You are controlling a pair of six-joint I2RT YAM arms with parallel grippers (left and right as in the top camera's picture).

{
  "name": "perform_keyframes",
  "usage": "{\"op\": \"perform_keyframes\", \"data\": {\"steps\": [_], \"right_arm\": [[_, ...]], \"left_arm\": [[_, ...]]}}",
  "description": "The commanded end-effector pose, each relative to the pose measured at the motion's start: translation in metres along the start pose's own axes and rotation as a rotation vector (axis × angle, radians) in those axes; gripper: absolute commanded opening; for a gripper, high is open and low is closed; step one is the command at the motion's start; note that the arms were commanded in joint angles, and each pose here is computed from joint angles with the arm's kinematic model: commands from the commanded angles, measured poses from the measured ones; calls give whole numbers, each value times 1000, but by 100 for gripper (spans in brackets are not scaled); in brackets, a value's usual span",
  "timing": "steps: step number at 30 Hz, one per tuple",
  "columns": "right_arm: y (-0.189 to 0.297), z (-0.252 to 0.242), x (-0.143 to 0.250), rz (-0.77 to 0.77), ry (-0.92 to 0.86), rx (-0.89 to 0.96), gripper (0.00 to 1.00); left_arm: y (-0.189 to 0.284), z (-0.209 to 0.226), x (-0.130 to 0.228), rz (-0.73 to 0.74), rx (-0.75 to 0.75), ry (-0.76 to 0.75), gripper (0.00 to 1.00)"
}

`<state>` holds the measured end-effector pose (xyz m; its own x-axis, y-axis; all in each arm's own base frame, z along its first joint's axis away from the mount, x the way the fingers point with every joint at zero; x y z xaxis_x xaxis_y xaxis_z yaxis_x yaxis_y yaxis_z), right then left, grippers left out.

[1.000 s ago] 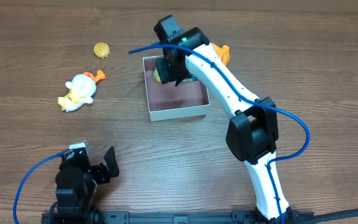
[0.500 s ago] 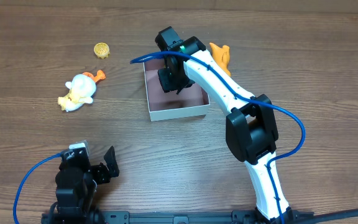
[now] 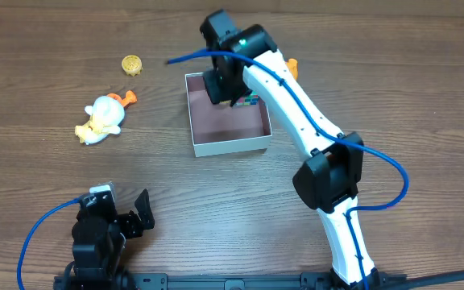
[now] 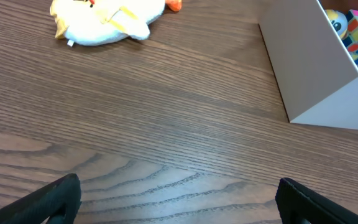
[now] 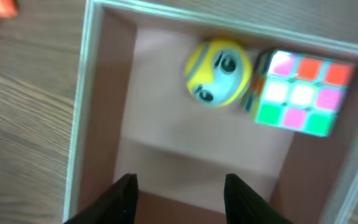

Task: Pack container
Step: 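Move the right gripper out of the box toward the orange plush toy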

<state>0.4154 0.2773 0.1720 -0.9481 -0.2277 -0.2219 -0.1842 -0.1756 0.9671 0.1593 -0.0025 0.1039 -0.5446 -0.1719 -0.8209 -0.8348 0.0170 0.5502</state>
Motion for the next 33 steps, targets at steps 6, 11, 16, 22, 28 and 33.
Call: {"op": "perform_keyframes", "data": {"steps": [6, 11, 16, 22, 28, 33], "right_arm": [[65, -102, -44, -189, -239, 125, 54], [68, -178, -52, -216, -378, 160, 53], [41, -195, -49, -166, -392, 106, 53], [-13, -199, -28, -59, -405, 110, 50], [-45, -203, -14, -12, -408, 112, 49], [-55, -199, -10, 0, -397, 88, 49]], "left_arm": [[-2, 1, 2, 0, 0, -16, 100], [-2, 1, 2, 0, 0, -15, 100], [-2, 1, 2, 0, 0, -15, 100], [-2, 1, 2, 0, 0, -15, 100], [-2, 1, 2, 0, 0, -15, 100], [-2, 1, 2, 0, 0, -15, 100]]}}
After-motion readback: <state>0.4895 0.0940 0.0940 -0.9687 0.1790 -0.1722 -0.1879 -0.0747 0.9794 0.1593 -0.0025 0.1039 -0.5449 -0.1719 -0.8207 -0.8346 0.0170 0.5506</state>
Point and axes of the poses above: each gripper's point midway between its finger pads, its own y axis back along the fingers, its own z axis along the line the jaws close on, x = y × z, the point moved 4 cm from there along y, back along the fingers, and after that the axes turned 6 degrees about -y, right-handed, at the moved point
